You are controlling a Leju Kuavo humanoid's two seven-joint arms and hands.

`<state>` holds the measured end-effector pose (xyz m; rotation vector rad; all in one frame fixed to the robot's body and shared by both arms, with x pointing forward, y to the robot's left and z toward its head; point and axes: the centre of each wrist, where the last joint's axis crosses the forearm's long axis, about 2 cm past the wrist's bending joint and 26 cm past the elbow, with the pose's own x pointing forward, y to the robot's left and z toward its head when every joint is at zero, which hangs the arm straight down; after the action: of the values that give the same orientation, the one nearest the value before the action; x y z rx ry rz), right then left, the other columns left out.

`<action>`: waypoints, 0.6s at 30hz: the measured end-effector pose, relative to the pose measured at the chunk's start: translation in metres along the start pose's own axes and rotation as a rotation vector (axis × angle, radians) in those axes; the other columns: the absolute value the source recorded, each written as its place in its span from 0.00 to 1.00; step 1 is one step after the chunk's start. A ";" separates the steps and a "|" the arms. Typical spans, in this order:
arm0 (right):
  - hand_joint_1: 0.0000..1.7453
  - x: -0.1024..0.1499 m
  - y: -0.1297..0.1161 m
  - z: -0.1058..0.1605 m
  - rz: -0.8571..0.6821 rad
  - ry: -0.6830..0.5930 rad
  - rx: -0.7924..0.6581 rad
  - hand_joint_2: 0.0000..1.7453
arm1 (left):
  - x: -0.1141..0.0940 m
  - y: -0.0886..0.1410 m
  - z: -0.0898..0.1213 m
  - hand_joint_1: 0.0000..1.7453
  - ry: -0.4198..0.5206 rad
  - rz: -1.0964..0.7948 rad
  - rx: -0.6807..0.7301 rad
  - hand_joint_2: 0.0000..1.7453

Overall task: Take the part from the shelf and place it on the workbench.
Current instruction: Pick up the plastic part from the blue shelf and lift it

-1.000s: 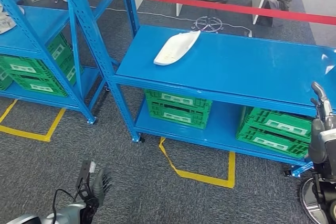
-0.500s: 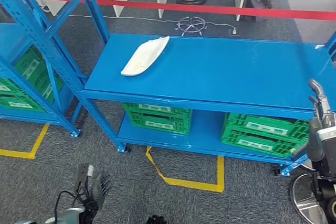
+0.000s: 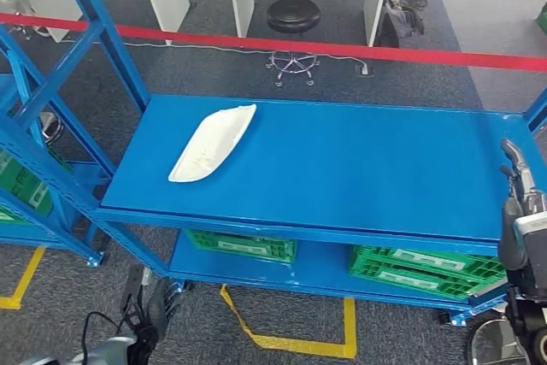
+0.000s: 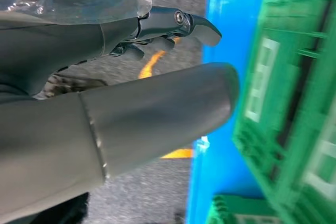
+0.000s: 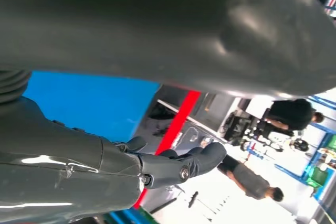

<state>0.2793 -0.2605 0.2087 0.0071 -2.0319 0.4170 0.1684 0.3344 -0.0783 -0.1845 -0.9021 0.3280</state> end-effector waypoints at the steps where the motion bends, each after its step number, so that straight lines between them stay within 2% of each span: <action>1: 0.00 -0.001 0.000 0.001 -0.002 0.002 0.000 0.00 | 0.000 -0.001 0.000 0.00 0.001 0.001 -0.001 0.00; 18: 0.00 0.001 -0.005 -0.004 -0.018 -0.014 0.006 0.00 | 0.003 -0.007 -0.004 0.00 -0.007 -0.006 -0.002 0.00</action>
<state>0.2835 -0.2634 0.2123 0.0322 -2.0428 0.4133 0.1742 0.3285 -0.0766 -0.1826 -0.9102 0.3219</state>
